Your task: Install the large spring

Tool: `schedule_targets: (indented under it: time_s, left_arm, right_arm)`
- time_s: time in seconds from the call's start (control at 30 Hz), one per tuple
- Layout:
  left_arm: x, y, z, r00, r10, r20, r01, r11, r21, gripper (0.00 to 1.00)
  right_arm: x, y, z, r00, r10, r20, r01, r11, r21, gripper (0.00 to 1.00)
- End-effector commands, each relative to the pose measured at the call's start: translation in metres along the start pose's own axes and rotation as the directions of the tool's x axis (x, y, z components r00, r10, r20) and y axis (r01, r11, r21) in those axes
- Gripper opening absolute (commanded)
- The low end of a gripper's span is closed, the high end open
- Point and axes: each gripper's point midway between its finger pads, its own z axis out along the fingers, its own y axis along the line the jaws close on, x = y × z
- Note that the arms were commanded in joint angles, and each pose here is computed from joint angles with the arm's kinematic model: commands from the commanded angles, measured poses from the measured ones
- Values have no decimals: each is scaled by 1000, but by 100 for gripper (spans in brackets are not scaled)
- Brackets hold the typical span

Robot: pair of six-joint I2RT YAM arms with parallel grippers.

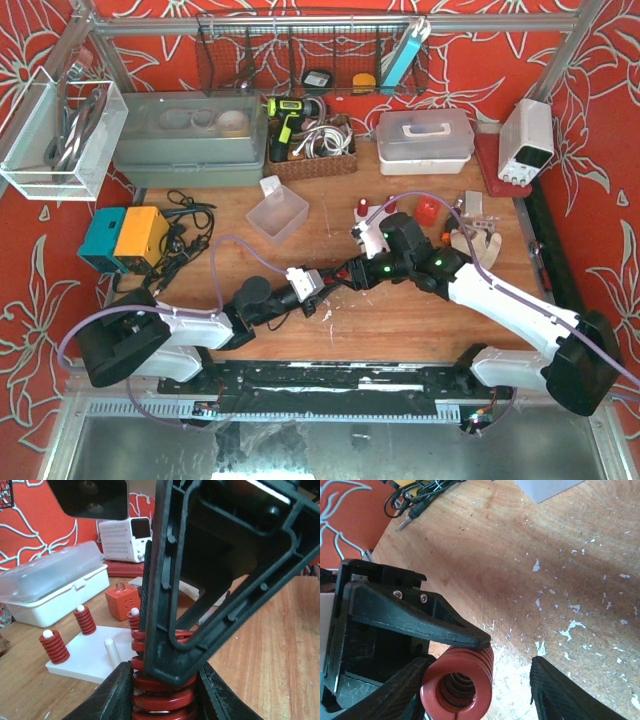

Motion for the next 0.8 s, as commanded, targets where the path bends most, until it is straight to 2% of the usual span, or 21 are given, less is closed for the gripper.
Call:
schedule_targets:
  time_s: [0.0,0.17,0.3,0.4,0.53,0.67,0.77]
  left_arm:
    - [-26,2,-1,995,38,96,-37,999,-15,0]
    - [-28,1,-3,994,46,101,-45,999,-12,2]
    - [-28,1,-3,994,49,100,-47,999,-17,11]
    - [-26,5,-4,995,46,94,-42,998,-42,29]
    - [-22,20,-5,998,25,65,-17,992,-125,56]
    - [-16,37,-6,1000,-1,27,7,975,-220,98]
    - [-13,53,-12,1000,-15,8,17,951,-310,100]
  right_arm:
    - [-3,11,3,999,-41,-7,41,999,-27,57]
    - [1,10,10,998,-48,-28,48,999,-21,45]
    - [0,12,13,999,-49,-23,49,998,-31,28]
    - [-4,9,11,999,-53,1,53,999,-5,12]
    - [-18,-14,-6,994,-68,88,52,985,165,4]
    - [-32,-53,-31,980,-109,167,30,907,420,0]
    - [-40,-77,-47,969,-162,185,29,822,568,0]
